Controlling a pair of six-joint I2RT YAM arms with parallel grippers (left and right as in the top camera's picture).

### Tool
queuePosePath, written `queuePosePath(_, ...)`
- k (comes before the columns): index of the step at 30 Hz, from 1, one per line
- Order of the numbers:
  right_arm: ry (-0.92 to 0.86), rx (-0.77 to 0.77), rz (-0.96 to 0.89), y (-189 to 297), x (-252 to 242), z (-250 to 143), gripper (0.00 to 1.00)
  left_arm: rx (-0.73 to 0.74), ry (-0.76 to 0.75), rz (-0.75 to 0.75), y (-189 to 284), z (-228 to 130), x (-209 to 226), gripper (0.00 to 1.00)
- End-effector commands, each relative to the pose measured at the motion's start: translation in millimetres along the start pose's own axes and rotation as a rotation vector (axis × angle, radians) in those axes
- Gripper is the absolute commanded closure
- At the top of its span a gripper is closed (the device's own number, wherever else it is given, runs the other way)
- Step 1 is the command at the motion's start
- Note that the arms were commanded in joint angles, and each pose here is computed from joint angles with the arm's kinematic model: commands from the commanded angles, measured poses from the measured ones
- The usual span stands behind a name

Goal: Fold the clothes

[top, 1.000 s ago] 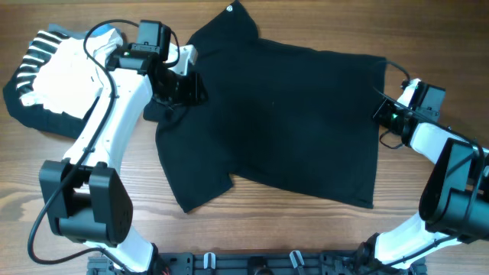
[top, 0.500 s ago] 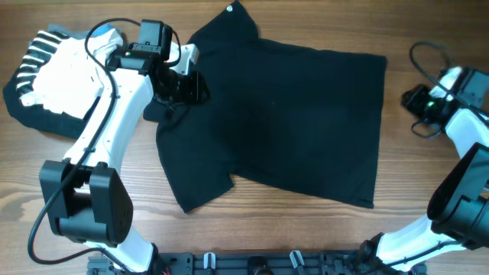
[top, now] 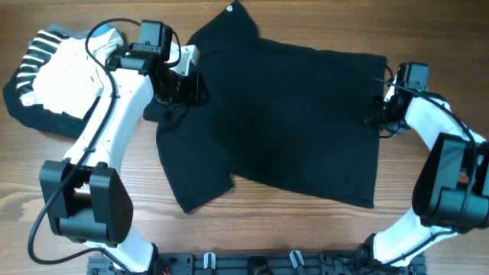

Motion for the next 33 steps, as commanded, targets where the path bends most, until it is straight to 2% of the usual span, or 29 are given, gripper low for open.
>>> queuePosePath(1,0.006,0.088,0.059,-21.9,3.0,-9.5,0.61,-0.018,-0.026,0.000,7.0,-0.2,-2.7,0.57)
queuePosePath(3,-0.010,0.106,0.053,-30.4,2.0,-12.0,0.64,-0.018,-0.026,0.000,7.0,-0.2,-2.7,0.57)
queuePosePath(5,-0.010,0.088,0.048,-35.4,1.1,-9.3,0.78,-0.018,-0.026,0.000,7.0,-0.2,-2.7,0.57)
queuePosePath(6,-0.018,0.057,0.019,-37.0,-1.7,-5.1,0.90,-0.018,-0.026,0.000,7.0,-0.2,-2.7,0.57)
queuePosePath(7,-0.050,0.007,-0.027,-37.0,-7.2,2.0,0.95,-0.018,-0.026,0.000,7.0,-0.2,-2.7,0.57)
queuePosePath(10,-0.135,-0.121,-0.118,-32.0,-28.7,26.9,0.96,-0.018,-0.026,0.000,7.0,-0.2,-2.7,0.56)
queuePosePath(16,-0.283,-0.253,-0.050,-0.9,-68.5,86.1,0.96,-0.045,-0.037,0.001,7.2,4.2,-2.6,0.51)
queuePosePath(17,-0.250,-0.266,-0.038,4.3,-69.4,93.1,0.93,-0.048,-0.038,0.002,7.2,4.6,-2.5,0.49)
queuePosePath(18,-0.212,-0.268,-0.015,10.9,-67.7,98.7,0.57,-0.049,-0.039,0.002,7.2,4.7,-2.5,0.49)
queuePosePath(19,-0.176,-0.267,0.015,19.0,-63.9,102.8,0.37,-0.047,-0.038,0.002,7.2,4.6,-2.5,0.48)
queuePosePath(20,-0.158,-0.273,0.046,29.7,-59.9,105.6,0.31,-0.044,-0.037,0.012,7.2,4.0,-1.7,0.48)
queuePosePath(23,-0.137,-0.299,0.165,64.6,-47.6,106.0,0.29,-0.033,-0.032,0.095,7.3,2.6,5.2,0.46)
queuePosePath(24,-0.122,-0.304,0.238,84.7,-40.4,103.0,0.26,-0.036,-0.033,0.140,7.1,3.7,9.1,0.51)
queuePosePath(27,-0.081,-0.276,0.422,137.4,-23.3,83.2,0.24,-0.091,-0.052,0.162,-3.5,16.8,15.6,0.92)
queuePosePath(28,-0.084,-0.255,0.460,149.8,-19.2,75.2,0.24,-0.097,-0.060,0.162,-10.4,20.5,18.6,0.96)
queuePosePath(30,-0.092,-0.200,0.488,167.0,-12.6,57.6,0.24,-0.078,-0.110,0.136,-30.1,23.9,23.6,0.96)
queuePosePath(33,-0.092,-0.087,0.467,172.4,-5.0,32.8,0.24,-0.026,-0.171,0.024,-69.3,23.4,28.9,0.96)
Point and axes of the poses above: each gripper's point midway between its finger pads, its own y axis back along the fingers, its own x axis along the line the jaws close on, z = x × y, the point moved 9 cm from there along y, back along the fingers, and after that the axes turned 9 degrees about -y, right-handed, at the moved point
